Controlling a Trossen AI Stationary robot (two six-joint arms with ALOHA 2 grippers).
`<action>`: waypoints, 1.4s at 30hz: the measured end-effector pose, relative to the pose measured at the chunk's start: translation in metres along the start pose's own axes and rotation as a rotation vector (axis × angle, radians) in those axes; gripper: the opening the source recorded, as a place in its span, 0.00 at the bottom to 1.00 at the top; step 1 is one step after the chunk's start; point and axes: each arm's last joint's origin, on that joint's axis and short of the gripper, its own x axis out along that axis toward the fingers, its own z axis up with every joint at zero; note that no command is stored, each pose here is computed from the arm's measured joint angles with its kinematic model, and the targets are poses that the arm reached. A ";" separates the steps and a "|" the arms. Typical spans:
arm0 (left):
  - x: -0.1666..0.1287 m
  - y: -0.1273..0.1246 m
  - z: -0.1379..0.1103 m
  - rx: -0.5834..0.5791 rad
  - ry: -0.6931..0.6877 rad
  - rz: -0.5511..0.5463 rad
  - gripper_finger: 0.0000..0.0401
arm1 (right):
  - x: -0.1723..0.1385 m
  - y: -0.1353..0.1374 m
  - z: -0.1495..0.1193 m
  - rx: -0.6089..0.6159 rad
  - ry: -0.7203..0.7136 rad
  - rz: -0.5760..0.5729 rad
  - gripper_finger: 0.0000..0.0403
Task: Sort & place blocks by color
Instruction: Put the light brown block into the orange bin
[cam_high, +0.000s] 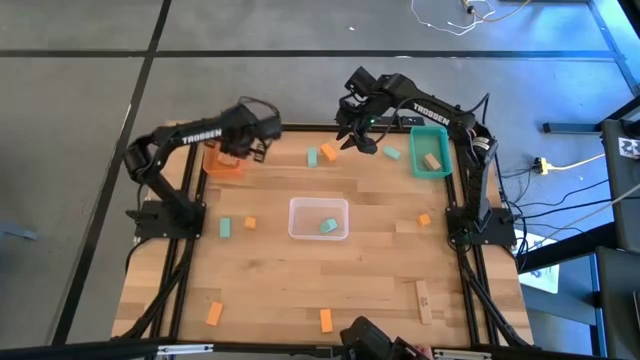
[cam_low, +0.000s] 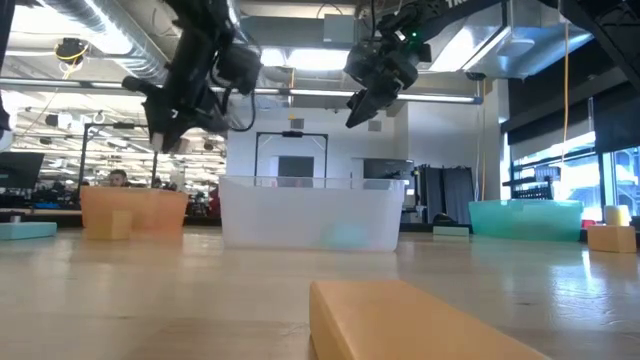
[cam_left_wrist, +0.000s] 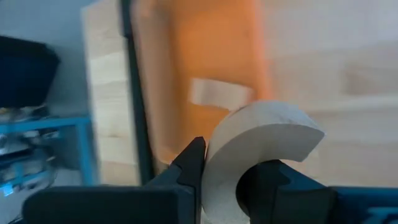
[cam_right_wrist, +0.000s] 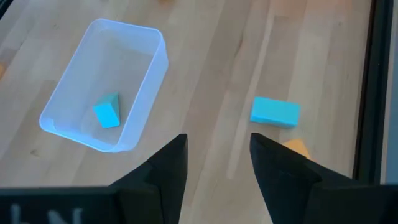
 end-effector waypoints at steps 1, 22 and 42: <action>0.005 0.005 0.007 0.004 0.009 0.004 0.16 | 0.000 0.000 0.000 0.000 0.000 0.000 0.43; 0.053 0.055 0.064 -0.049 0.125 -0.209 0.17 | 0.000 -0.002 0.003 -0.014 -0.022 -0.022 0.43; 0.054 0.057 0.065 -0.054 0.136 -0.223 0.17 | 0.000 -0.002 0.003 -0.014 -0.021 -0.022 0.43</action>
